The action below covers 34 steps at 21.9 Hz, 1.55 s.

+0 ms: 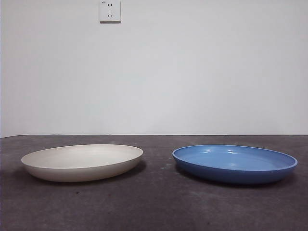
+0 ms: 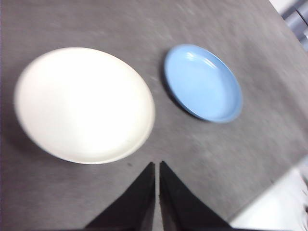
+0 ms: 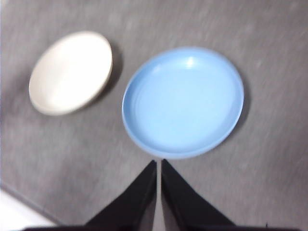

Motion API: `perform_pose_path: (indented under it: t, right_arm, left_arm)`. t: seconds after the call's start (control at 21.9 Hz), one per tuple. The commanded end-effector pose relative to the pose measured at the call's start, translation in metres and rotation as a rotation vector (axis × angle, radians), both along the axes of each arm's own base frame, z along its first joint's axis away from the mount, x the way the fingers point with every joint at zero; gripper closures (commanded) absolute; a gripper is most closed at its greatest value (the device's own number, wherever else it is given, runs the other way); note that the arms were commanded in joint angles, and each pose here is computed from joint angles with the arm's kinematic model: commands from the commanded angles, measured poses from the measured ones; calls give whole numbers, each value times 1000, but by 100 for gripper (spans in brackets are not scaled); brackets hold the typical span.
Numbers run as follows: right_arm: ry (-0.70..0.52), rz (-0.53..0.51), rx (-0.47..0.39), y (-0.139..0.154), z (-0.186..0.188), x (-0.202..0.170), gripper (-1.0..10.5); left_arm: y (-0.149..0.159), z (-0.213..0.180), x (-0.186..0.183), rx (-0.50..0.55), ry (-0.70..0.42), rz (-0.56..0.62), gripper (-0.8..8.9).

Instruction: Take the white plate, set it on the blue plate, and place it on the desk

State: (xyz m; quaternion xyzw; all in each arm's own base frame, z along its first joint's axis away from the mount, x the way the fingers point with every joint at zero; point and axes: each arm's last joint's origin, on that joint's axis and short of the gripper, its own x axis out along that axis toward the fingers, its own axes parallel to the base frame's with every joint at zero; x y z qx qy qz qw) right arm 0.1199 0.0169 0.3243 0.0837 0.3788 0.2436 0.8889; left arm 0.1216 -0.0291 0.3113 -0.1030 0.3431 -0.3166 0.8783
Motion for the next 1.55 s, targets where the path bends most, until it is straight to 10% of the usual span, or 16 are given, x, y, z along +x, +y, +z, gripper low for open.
perform_pose_path:
  t: [0.05,0.5,0.77,1.55]
  right_arm:
    - [-5,61,-34,2,2,-2,937]
    - [25,112,-36,8,1,-5,918]
    - [28,92,-23,8,1,-4,508]
    - [27,89,-18,8,1,-4,508]
  left_arm:
    - [-4,6,-1,19,-27,-63,799]
    - [-8,5,-3,26,-9,-101,753]
    - [-8,5,-3,24,-6,-96,375]
    - [-9,3,28,60,0,74,363]
